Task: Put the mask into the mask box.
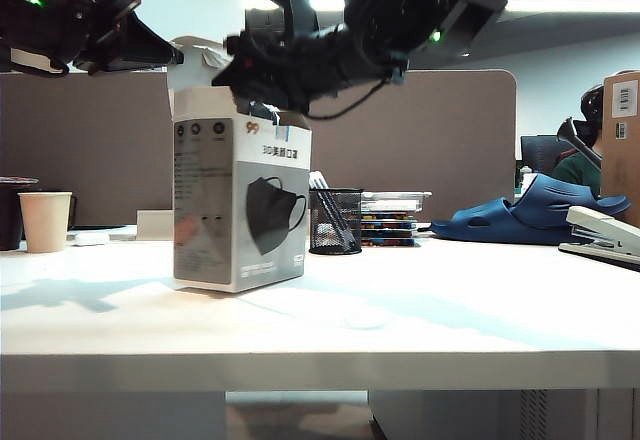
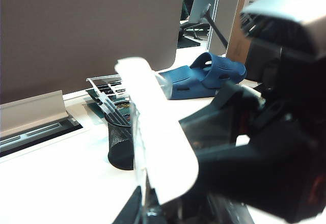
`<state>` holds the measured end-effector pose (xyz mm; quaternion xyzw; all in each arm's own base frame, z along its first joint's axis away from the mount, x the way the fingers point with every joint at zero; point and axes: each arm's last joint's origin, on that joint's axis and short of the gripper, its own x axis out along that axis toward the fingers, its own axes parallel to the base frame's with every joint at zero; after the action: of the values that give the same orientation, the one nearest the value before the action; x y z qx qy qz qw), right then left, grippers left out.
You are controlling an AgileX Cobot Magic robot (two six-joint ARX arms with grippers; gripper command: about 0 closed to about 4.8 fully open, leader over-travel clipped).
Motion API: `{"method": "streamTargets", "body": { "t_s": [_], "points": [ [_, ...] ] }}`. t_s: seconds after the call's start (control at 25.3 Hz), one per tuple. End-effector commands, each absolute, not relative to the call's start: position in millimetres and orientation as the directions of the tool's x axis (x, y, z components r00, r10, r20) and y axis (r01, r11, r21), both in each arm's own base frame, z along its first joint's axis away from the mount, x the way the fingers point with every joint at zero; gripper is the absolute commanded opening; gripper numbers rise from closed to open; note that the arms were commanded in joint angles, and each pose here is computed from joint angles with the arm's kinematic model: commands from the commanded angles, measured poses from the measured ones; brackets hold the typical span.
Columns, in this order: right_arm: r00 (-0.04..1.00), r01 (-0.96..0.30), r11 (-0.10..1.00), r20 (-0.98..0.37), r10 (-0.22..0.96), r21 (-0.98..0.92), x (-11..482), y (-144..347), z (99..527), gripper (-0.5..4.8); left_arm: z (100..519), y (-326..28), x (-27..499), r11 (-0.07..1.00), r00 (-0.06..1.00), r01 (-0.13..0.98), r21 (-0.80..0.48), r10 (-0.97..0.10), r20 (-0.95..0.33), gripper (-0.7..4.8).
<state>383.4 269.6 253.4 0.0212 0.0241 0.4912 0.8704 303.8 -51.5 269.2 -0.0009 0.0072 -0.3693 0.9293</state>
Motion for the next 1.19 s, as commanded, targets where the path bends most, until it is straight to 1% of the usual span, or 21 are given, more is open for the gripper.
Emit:
{"method": "streamTargets", "body": {
  "t_s": [0.04,0.16,0.24,0.32,0.36,0.4,0.44,0.48,0.51,0.55,0.59,0.63,0.67,0.87,1.07,1.11,1.19],
  "points": [
    [0.51,-0.86,0.51,0.018,0.86,0.039,377.2,266.3,273.2,1.81,272.5,-51.6,303.5,0.725,0.725,0.689,0.003,-0.689,0.005,-0.06],
    [0.506,-0.861,0.506,-0.011,0.862,0.053,375.4,265.3,274.4,1.81,272.5,-51.5,303.5,0.726,0.726,0.688,0.003,-0.688,0.005,-0.07],
    [0.487,-0.869,0.489,-0.046,0.872,0.07,374.3,265.2,271.8,1.81,272.5,-51.5,303.5,0.726,0.726,0.688,0.003,-0.688,0.005,-0.06],
    [0.487,-0.863,0.495,-0.102,0.868,0.098,374.0,264.9,266.0,1.73,272.5,-51.5,303.5,0.725,0.725,0.688,0.003,-0.688,0.005,-0.06],
    [0.485,-0.861,0.498,-0.124,0.866,0.104,373.8,264.7,263.4,1.12,272.5,-51.5,303.5,0.725,0.725,0.688,0.003,-0.688,0.005,-0.06],
    [0.492,-0.86,0.505,-0.141,0.859,0.075,373.8,264.4,261.8,0.16,272.5,-51.5,303.5,0.725,0.725,0.689,0.003,-0.689,0.005,-0.07],
    [0.504,-0.857,0.514,-0.154,0.85,0.03,374.0,264.1,260.6,-0.05,272.5,-51.5,303.5,0.725,0.725,0.689,0.003,-0.689,0.005,-0.07],
    [0.504,-0.858,0.513,-0.155,0.85,0.02,374.0,264.0,260.4,-0.05,272.5,-51.5,303.5,0.725,0.725,0.689,0.003,-0.689,0.005,-0.06],
    [0.494,-0.864,0.504,-0.155,0.855,0.024,373.7,264.2,260.6,0.22,272.5,-51.5,303.5,0.725,0.725,0.689,0.003,-0.689,0.005,-0.07],
    [0.488,-0.867,0.497,-0.153,0.859,0.024,373.3,264.1,261.5,0.71,272.5,-51.5,303.5,0.725,0.725,0.689,0.003,-0.689,0.005,-0.07],
    [0.473,-0.876,0.482,-0.148,0.868,0.025,372.3,264.0,263.1,1.82,272.5,-51.5,303.5,0.725,0.725,0.689,0.003,-0.689,0.005,-0.07],
    [0.473,-0.876,0.482,-0.146,0.869,0.025,372.0,264.0,263.9,2.2,272.5,-51.5,303.5,0.725,0.725,0.689,0.003,-0.689,0.005,-0.07],
    [0.474,-0.876,0.482,-0.144,0.869,0.024,371.4,263.6,265.5,2.35,272.5,-51.5,303.5,0.725,0.725,0.689,0.003,-0.689,0.005,-0.07],
    [0.456,-0.885,0.465,-0.147,0.878,0.032,366.7,261.3,274.3,2.35,272.5,-51.4,303.5,0.725,0.725,0.688,0.003,-0.688,0.005,-0.07],
    [0.449,-0.882,0.468,-0.195,0.872,0.058,357.3,255.0,286.9,2.32,272.5,-51.4,303.5,0.726,0.726,0.688,0.003,-0.688,0.005,-0.07],
    [0.447,-0.881,0.468,-0.207,0.87,0.065,356.1,254.2,287.4,2.28,272.5,-51.4,303.5,0.726,0.726,0.688,0.003,-0.688,0.005,-0.07],
    [0.443,-0.877,0.473,-0.24,0.864,0.082,354.1,252.8,286.4,1.91,272.7,-51.4,303.5,0.726,0.726,0.688,0.003,-0.688,0.005,-0.06]
  ]
}}
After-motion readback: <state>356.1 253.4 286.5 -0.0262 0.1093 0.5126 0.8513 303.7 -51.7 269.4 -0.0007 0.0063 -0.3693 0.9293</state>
